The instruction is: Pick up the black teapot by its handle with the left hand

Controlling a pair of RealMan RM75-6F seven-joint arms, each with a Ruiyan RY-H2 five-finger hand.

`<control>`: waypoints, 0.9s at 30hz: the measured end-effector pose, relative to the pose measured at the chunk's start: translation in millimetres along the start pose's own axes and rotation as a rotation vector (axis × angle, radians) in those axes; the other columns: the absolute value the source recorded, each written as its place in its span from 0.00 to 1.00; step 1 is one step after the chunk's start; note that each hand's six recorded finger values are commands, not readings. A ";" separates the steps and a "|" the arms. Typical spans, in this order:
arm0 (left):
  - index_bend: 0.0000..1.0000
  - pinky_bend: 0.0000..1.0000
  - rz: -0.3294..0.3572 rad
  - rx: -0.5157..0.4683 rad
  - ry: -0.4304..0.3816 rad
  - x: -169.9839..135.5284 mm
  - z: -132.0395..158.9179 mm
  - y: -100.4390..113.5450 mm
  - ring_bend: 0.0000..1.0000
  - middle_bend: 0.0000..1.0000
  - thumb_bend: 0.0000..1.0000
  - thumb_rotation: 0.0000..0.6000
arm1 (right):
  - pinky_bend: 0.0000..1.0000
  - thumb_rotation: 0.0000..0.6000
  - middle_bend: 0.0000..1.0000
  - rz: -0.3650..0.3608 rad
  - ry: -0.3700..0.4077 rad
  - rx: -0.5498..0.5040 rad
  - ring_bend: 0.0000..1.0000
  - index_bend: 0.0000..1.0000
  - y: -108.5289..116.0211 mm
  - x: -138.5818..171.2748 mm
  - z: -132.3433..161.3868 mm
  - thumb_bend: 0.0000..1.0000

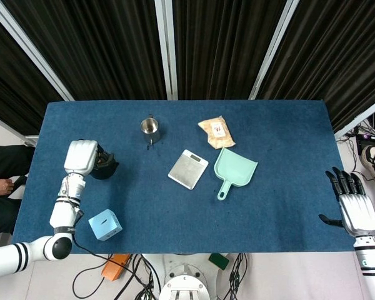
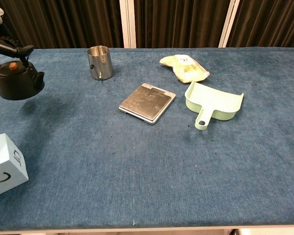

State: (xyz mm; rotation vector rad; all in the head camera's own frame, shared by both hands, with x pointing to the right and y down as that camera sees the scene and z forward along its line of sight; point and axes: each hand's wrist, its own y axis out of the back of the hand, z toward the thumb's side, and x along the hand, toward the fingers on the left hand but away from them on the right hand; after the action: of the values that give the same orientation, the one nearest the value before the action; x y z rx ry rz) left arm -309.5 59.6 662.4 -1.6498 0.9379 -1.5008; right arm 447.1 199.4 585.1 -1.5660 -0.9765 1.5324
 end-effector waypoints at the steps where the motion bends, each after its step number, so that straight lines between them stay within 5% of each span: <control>1: 1.00 0.52 0.000 -0.003 0.001 -0.3 -0.2 0.1 1.00 1.00 0.40 0.63 | 0.00 1.00 0.00 0.002 -0.001 0.000 0.00 0.00 -0.7 0.3 -0.2 0.08; 12: 1.00 0.61 -0.012 0.074 -0.019 -4.0 -0.1 -7.8 1.00 1.00 0.42 0.71 | 0.00 1.00 0.00 0.028 0.008 0.001 0.00 0.00 -9.2 1.3 2.3 0.08; 27: 1.00 0.61 0.029 0.152 -0.027 -4.2 2.6 -10.2 1.00 1.00 0.43 0.70 | 0.00 1.00 0.00 0.031 0.002 0.000 0.00 0.00 -11.2 3.5 0.6 0.08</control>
State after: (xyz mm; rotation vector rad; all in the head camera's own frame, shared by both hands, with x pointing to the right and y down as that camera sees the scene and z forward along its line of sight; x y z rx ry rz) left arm -306.6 68.3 669.1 -1.5374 0.8090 -1.4886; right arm 446.1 207.5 593.5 -1.5896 -0.9548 1.5518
